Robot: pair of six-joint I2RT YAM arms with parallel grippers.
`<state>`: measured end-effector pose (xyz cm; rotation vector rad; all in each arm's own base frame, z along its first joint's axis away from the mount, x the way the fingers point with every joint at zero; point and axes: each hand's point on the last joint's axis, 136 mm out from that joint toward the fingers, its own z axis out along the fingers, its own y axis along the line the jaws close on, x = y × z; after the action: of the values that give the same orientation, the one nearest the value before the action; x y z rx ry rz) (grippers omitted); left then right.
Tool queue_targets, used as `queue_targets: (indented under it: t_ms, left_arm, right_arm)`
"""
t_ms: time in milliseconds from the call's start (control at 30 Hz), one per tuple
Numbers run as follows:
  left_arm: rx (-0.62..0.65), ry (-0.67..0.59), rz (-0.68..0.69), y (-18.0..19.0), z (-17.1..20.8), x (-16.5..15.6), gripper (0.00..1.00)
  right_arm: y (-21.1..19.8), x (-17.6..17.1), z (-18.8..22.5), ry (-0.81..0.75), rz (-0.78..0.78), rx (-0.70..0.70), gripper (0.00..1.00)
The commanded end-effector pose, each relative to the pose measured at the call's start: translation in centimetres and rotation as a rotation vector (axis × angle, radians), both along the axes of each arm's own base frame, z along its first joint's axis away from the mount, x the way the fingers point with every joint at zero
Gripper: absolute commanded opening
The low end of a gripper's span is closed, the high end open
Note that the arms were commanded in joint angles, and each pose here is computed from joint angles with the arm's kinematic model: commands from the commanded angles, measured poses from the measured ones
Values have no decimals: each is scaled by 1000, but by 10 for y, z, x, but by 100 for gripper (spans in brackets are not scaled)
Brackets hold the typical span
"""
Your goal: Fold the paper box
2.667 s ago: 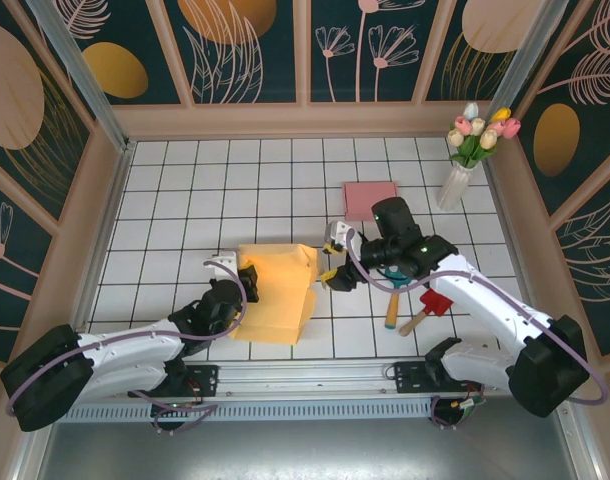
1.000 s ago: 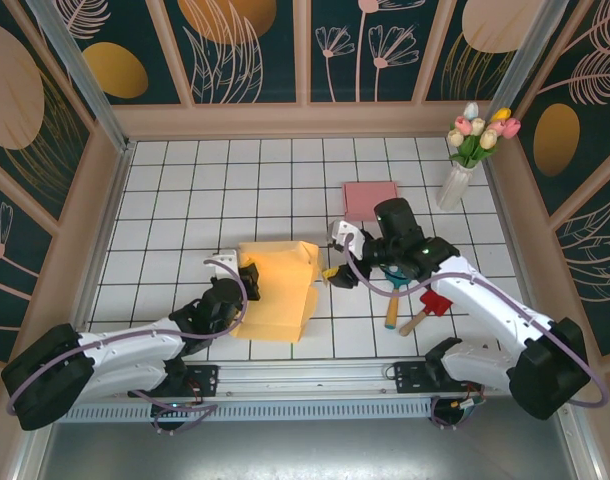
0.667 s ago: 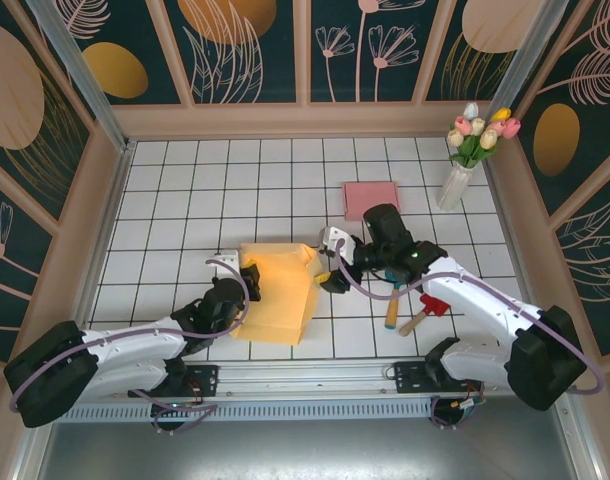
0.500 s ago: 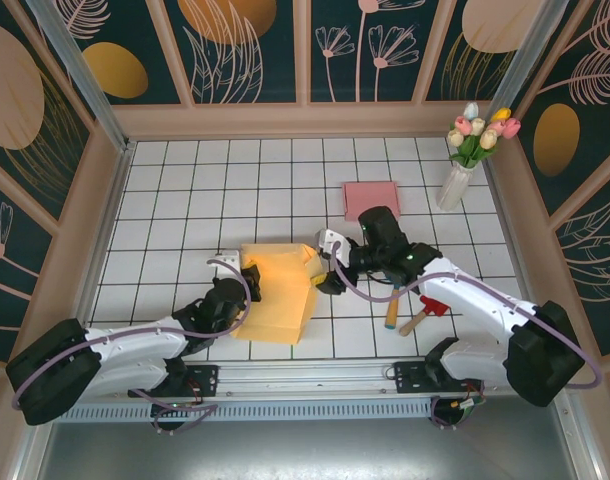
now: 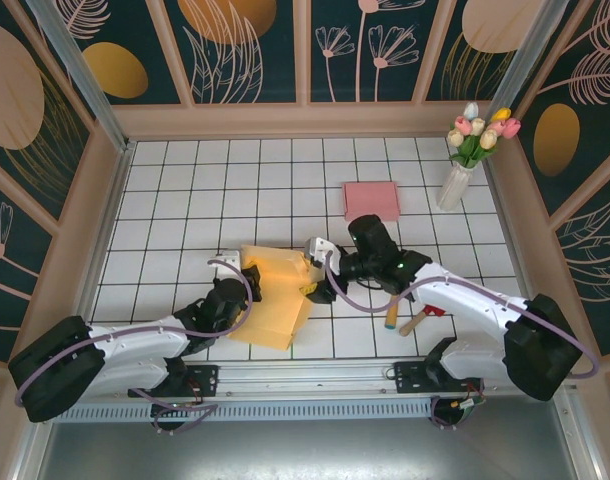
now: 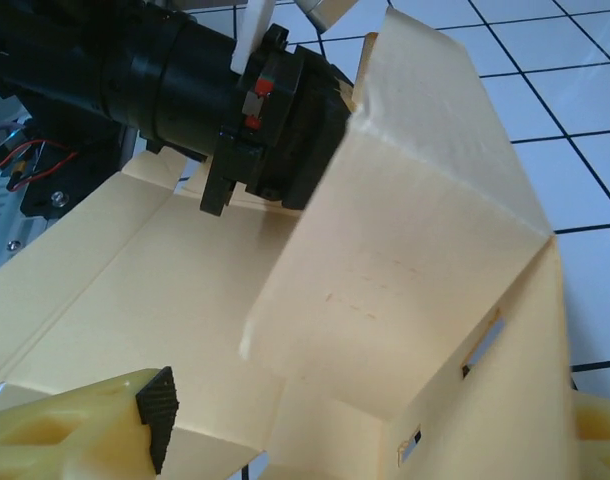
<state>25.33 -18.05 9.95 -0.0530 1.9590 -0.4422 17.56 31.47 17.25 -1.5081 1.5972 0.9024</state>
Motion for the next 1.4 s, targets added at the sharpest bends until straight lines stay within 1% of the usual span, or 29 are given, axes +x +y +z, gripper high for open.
queue_targets:
  t_ms: [0, 133, 333, 433, 533, 633, 833, 1100, 1367]
  left_arm:
    - [-31, -29, 43, 2, 11, 6, 6]
    - [-18, -37, 49, 4, 11, 6, 5]
    - [-8, -37, 52, 4, 8, 7, 5]
    - [-7, -36, 49, 3, 7, 7, 5]
    - [-10, -36, 45, 2, 7, 7, 5]
    - [-19, -37, 35, 0, 9, 7, 5]
    - [-30, -39, 21, -1, 10, 5, 5]
    - [-38, -43, 15, -2, 12, 5, 5]
    - [-46, -41, 5, -4, 12, 4, 5]
  right_arm:
    - [-5, -12, 13, -35, 47, -9, 78]
    - [-18, -6, 21, -33, 26, -72, 82]
    - [-48, 11, 36, -13, -33, -124, 82]
    - [-60, 14, 39, -3, -46, -122, 82]
    - [-65, 18, 34, -11, -67, -136, 81]
    - [-68, 28, 26, -32, -106, -144, 77]
    - [-63, 37, 9, -2, -116, -135, 69]
    - [-51, 34, 10, 32, -78, -55, 61]
    - [-42, 33, -2, 57, -60, -69, 58]
